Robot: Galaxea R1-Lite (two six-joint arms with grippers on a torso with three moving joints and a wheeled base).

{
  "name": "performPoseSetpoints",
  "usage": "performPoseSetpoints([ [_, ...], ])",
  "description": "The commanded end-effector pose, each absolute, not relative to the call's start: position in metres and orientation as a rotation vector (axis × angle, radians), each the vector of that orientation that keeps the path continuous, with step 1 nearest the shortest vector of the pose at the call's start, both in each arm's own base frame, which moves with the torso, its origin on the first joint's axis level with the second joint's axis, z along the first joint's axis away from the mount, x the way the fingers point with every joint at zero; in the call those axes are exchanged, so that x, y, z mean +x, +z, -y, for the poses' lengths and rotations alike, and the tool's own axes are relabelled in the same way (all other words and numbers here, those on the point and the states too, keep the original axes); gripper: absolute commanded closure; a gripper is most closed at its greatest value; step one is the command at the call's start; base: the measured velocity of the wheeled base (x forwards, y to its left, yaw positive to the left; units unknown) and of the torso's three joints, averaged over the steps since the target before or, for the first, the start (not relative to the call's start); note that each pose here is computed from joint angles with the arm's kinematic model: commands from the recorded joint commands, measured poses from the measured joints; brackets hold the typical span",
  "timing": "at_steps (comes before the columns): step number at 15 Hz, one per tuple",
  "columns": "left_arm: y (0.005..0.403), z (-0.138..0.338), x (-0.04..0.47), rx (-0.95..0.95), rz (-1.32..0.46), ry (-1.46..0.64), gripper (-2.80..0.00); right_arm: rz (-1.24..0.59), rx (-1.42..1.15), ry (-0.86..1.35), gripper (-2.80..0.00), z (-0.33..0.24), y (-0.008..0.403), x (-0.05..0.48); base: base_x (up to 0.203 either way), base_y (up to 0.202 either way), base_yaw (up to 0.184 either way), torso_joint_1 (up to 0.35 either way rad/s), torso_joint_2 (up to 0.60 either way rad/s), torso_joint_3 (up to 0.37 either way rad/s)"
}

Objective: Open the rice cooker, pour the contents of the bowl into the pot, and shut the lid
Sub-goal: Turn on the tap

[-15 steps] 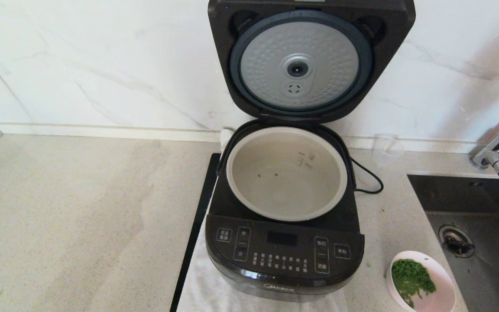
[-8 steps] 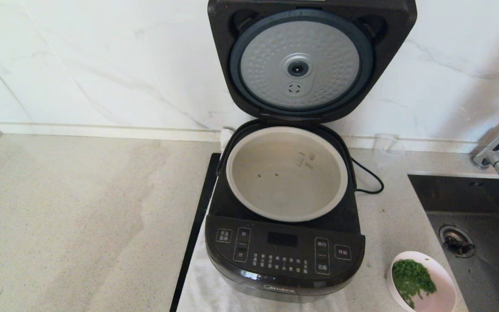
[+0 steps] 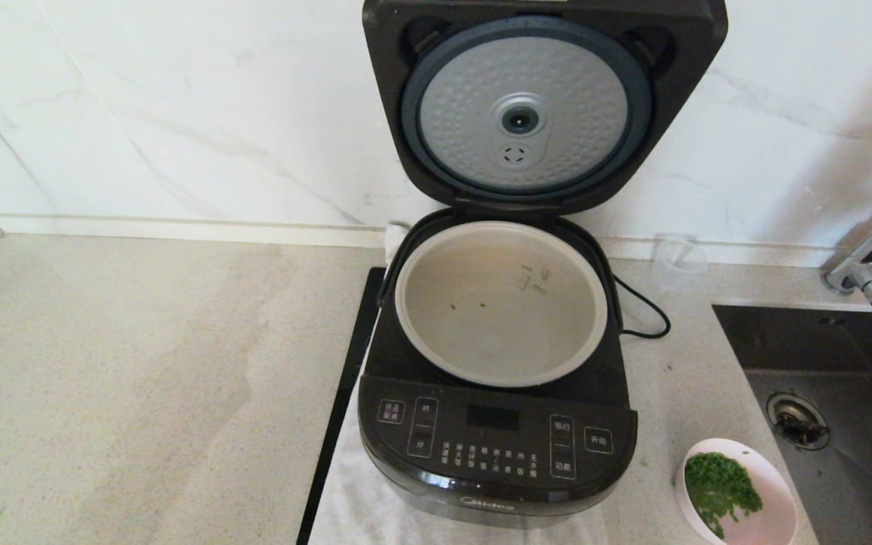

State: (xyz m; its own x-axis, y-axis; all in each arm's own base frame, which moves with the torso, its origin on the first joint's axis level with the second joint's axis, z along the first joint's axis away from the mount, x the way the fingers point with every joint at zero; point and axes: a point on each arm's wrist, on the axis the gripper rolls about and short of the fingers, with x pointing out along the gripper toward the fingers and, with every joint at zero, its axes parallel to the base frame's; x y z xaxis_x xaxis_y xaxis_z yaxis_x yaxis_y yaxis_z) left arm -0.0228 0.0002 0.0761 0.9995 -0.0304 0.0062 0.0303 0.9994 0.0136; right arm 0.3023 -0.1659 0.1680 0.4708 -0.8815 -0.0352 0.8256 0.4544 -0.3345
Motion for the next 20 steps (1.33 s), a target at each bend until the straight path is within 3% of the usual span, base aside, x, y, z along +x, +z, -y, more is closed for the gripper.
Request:
performPoseSetpoints([
  [1, 0.076, 0.0, -0.023, 0.014, 0.006, -0.031, 0.0, -0.205, -0.288, -1.07, 0.0, 0.173, 0.163, 0.315, 0.0, 0.0, 0.0, 0.0, 0.0, 0.0],
  [20, 0.076, 0.0, -0.023, 0.014, 0.006, -0.031, 0.0, -0.025, -0.277, -1.071, 0.0, 0.209, 0.157, 0.391, 0.0, 0.0, 0.0, 0.0, 0.0, 0.0],
])
